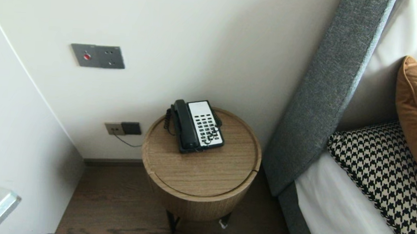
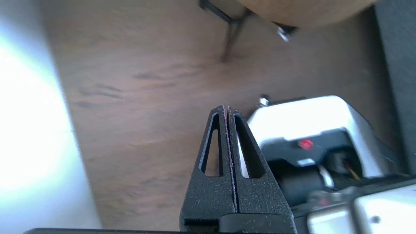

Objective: Open the nightstand drawer

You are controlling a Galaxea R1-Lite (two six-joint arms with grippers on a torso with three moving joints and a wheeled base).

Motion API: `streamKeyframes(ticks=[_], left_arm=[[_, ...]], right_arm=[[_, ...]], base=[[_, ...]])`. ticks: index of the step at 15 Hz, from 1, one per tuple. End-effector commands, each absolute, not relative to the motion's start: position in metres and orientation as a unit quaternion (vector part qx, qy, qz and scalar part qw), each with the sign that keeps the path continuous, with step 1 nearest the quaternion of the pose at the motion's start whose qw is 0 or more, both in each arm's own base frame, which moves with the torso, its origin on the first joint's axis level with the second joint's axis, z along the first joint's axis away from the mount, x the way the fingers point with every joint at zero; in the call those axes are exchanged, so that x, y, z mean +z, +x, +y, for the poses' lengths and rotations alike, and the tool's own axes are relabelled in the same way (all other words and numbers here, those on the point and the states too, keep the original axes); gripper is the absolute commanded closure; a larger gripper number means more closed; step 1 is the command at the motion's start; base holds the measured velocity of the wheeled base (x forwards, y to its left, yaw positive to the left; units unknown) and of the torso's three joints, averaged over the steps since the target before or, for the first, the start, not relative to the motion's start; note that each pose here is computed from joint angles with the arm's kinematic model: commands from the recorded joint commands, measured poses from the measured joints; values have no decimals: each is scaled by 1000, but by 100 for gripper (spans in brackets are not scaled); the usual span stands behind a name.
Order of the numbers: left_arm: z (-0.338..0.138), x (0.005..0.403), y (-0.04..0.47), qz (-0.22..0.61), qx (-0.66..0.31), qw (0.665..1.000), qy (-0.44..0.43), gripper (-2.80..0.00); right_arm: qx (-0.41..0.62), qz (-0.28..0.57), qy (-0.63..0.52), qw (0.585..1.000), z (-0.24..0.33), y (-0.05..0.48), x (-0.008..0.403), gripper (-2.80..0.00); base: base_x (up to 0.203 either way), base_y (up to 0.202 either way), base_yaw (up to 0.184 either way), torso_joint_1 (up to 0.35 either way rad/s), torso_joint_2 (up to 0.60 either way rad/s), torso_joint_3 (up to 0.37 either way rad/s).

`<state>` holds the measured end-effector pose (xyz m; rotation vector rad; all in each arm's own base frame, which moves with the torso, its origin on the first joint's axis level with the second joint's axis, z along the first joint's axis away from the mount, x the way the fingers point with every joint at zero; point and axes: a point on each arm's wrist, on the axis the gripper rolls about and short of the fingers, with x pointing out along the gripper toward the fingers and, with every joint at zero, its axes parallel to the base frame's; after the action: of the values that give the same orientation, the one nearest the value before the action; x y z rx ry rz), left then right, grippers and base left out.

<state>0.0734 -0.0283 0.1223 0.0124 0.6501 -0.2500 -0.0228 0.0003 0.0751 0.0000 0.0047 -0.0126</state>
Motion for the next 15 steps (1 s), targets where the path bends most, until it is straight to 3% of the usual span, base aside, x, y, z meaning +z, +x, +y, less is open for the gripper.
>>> streamKeyframes(ticks=[1, 15], left_arm=[[-15, 124, 51, 259, -102, 960, 1, 0], [-1, 96, -6, 177, -32, 984, 2, 0]], right_arm=[[-6, 2, 0, 1000, 0, -23, 75, 0], [-6, 2, 0, 1000, 0, -23, 75, 0]], base=[[0, 0, 0, 0, 0, 0], [0, 0, 0, 0, 0, 0]])
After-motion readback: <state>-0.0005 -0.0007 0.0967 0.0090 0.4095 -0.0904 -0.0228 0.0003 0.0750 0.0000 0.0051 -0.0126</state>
